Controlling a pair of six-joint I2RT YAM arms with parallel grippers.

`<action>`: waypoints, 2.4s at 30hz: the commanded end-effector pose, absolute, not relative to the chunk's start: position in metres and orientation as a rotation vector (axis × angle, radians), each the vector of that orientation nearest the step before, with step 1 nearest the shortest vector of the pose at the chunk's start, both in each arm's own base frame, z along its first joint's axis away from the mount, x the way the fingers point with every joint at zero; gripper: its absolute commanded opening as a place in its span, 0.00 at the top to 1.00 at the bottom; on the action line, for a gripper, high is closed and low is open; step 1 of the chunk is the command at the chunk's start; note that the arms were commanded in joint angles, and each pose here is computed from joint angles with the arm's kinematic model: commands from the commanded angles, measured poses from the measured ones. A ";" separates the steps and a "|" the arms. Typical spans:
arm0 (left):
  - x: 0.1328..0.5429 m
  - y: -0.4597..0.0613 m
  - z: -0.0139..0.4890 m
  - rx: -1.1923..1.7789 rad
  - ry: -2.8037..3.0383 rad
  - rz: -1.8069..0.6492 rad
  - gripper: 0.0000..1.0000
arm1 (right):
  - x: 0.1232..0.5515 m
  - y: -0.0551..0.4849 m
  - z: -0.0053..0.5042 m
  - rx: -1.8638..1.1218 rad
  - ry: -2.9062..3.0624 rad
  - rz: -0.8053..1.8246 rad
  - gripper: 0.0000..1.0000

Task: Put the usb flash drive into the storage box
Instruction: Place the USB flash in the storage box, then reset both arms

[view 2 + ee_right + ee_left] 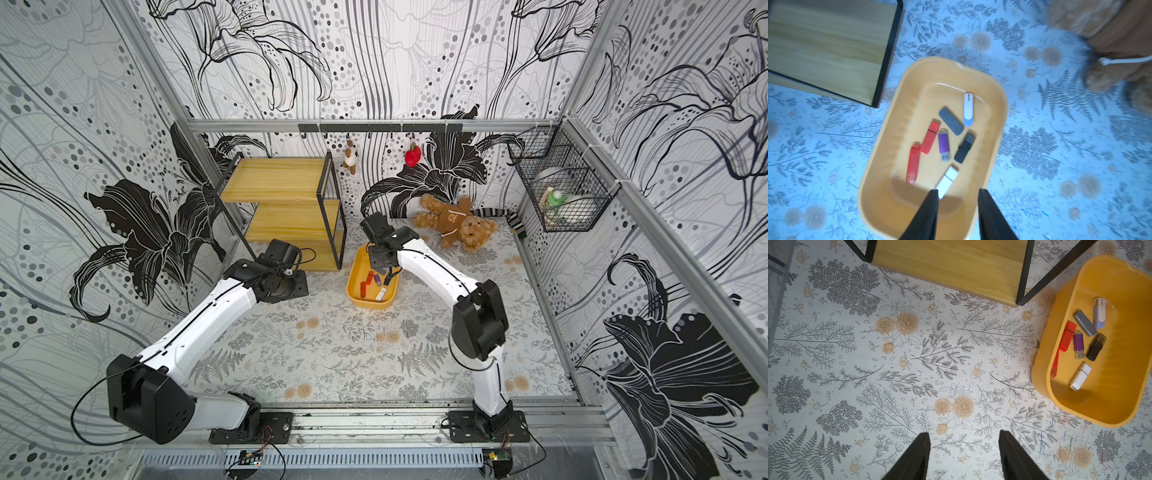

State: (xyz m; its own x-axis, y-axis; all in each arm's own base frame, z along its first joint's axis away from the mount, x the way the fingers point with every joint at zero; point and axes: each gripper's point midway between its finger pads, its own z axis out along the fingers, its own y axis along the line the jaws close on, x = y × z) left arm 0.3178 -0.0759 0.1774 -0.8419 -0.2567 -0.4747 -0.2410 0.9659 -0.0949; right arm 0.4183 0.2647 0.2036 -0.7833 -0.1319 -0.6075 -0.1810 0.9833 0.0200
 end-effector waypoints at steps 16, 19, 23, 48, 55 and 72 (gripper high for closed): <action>0.322 -0.035 0.182 -0.458 2.209 0.015 0.02 | 0.291 0.097 0.235 0.157 2.163 -0.086 0.20; 0.323 -0.022 0.176 -0.472 2.135 0.089 0.03 | 0.284 0.073 0.208 0.205 2.099 -0.182 0.10; 0.328 -0.027 0.180 -0.440 2.025 0.010 0.03 | 0.270 0.036 0.192 0.303 1.960 -0.311 0.03; 0.344 0.006 0.175 -0.343 1.479 0.249 0.02 | 0.329 -0.050 0.136 0.373 1.751 -0.497 0.05; 0.354 0.004 0.164 -0.265 1.536 0.096 0.02 | 0.375 -0.034 0.120 0.199 1.794 -0.337 0.05; 0.352 0.012 0.156 -0.293 1.533 0.095 0.02 | 0.367 -0.020 0.120 0.093 1.722 -0.196 0.05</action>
State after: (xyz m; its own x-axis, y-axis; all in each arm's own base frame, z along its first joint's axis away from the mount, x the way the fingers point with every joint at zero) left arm 0.3501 0.0143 0.1480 0.0095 -0.1054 -0.9944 -0.2595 0.9601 -0.1043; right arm 0.3598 -0.0237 0.1135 -0.1789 -0.0615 -0.9819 0.2117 0.9722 -0.0995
